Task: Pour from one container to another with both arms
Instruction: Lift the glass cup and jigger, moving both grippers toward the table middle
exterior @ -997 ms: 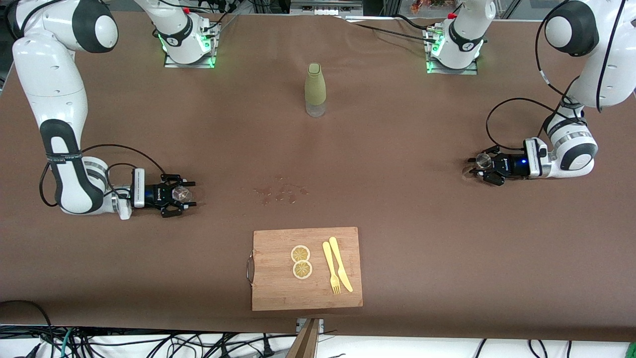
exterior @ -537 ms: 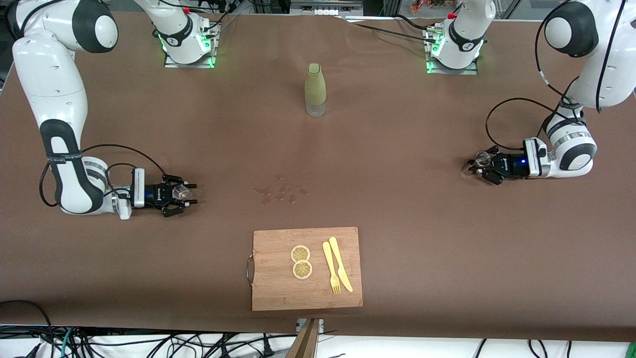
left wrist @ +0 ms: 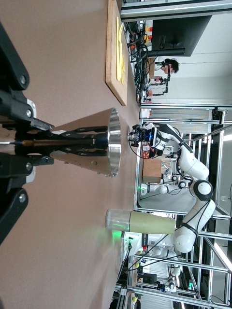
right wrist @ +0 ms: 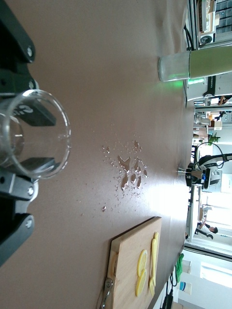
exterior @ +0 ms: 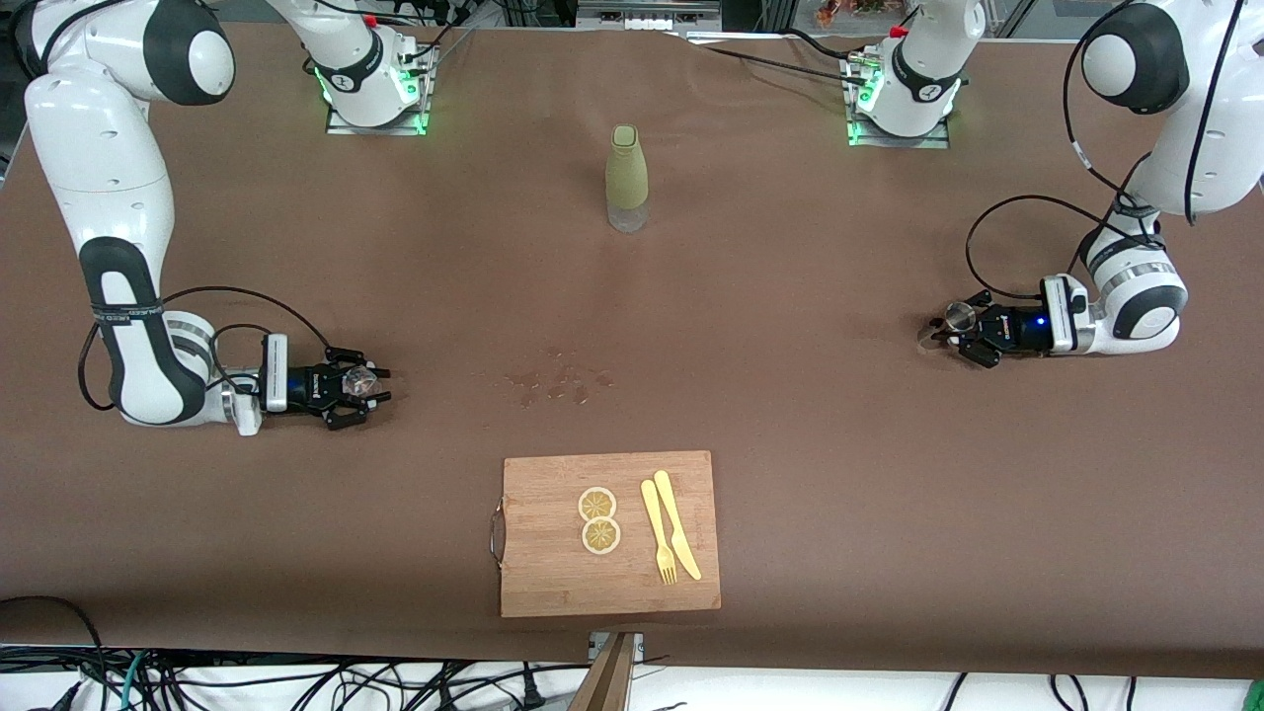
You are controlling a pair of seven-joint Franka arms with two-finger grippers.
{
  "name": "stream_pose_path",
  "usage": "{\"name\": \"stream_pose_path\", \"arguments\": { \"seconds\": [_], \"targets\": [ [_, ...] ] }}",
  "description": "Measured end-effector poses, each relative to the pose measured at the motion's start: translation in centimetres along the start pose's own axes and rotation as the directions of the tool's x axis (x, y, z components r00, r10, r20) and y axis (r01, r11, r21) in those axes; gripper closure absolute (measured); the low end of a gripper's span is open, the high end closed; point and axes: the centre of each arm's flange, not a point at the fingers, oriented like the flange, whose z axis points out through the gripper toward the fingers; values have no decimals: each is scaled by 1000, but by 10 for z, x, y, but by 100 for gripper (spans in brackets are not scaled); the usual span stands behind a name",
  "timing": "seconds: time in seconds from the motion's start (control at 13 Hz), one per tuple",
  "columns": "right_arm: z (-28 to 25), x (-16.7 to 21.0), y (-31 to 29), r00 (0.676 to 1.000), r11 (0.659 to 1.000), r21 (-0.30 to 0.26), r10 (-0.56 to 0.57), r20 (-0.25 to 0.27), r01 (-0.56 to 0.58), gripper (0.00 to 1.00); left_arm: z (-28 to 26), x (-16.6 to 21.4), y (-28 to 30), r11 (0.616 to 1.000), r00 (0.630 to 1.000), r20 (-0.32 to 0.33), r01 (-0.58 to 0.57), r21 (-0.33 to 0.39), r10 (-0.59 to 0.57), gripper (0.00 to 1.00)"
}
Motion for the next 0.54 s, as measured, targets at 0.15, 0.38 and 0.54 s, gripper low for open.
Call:
{"name": "stream_pose_path", "arguments": {
  "seconds": [0.15, 0.38, 0.54],
  "targets": [
    [0, 0, 0, 1000, 1000, 0, 0, 0, 0, 69, 21, 7, -14, 1000, 1000, -18, -15, -16, 15, 78],
    [1, 1, -1, 1000, 1000, 7, 1, -13, -1, 69, 77, 25, -44, 998, 997, -53, -56, -26, 55, 78],
    [3, 4, -1, 1000, 1000, 14, 5, -29, -5, 69, 116, 33, -59, 997, 997, -53, -66, -30, 64, 78]
  ]
}}
